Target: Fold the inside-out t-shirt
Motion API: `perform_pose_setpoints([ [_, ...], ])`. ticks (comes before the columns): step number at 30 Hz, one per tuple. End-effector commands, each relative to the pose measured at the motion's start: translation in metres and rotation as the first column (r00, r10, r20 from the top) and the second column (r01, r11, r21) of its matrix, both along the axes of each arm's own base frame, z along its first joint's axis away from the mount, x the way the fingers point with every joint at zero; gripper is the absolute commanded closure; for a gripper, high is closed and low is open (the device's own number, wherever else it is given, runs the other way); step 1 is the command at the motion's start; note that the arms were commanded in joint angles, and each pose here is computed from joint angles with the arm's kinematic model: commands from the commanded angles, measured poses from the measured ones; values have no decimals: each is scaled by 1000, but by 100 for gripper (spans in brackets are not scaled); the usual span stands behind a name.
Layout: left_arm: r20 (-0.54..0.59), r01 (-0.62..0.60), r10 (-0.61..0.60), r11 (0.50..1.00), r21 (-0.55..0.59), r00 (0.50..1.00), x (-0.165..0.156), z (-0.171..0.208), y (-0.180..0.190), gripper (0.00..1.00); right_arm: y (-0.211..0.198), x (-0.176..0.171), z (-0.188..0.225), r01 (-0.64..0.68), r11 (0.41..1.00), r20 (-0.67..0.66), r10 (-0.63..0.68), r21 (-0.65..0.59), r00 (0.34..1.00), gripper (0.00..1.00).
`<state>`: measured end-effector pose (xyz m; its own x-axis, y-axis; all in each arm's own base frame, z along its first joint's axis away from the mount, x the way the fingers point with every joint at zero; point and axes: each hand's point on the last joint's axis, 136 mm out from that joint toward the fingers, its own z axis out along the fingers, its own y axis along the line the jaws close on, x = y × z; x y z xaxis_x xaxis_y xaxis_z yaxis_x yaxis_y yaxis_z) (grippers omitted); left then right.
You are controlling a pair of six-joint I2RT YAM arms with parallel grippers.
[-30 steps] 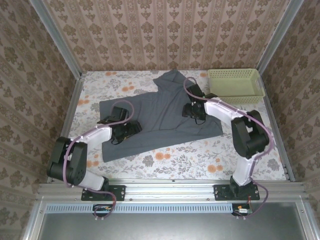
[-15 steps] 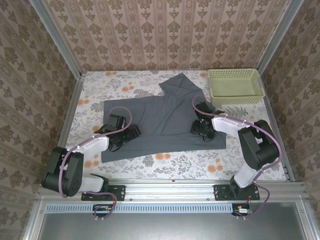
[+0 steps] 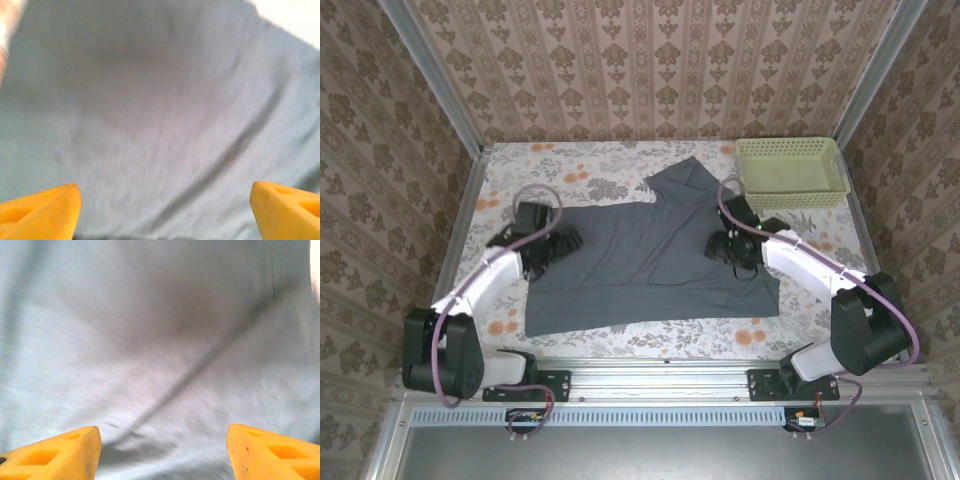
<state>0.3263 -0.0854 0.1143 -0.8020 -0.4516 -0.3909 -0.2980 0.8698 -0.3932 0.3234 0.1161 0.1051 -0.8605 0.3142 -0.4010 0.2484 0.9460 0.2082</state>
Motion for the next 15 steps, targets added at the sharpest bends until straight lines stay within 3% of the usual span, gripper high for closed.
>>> perform_pose_setpoints([
  [1,-10,-90,92,989,115,996,32,14,43,11,0,24,49,-68,996,123,75,-66,989,31],
  [7,-27,-214,220,967,137,975,97,2,86,12,18,60,77,-140,987,215,154,-79,964,27],
  [15,-123,-184,209,965,186,970,162,-42,93,18,39,88,77,-215,975,250,224,-65,942,27],
])
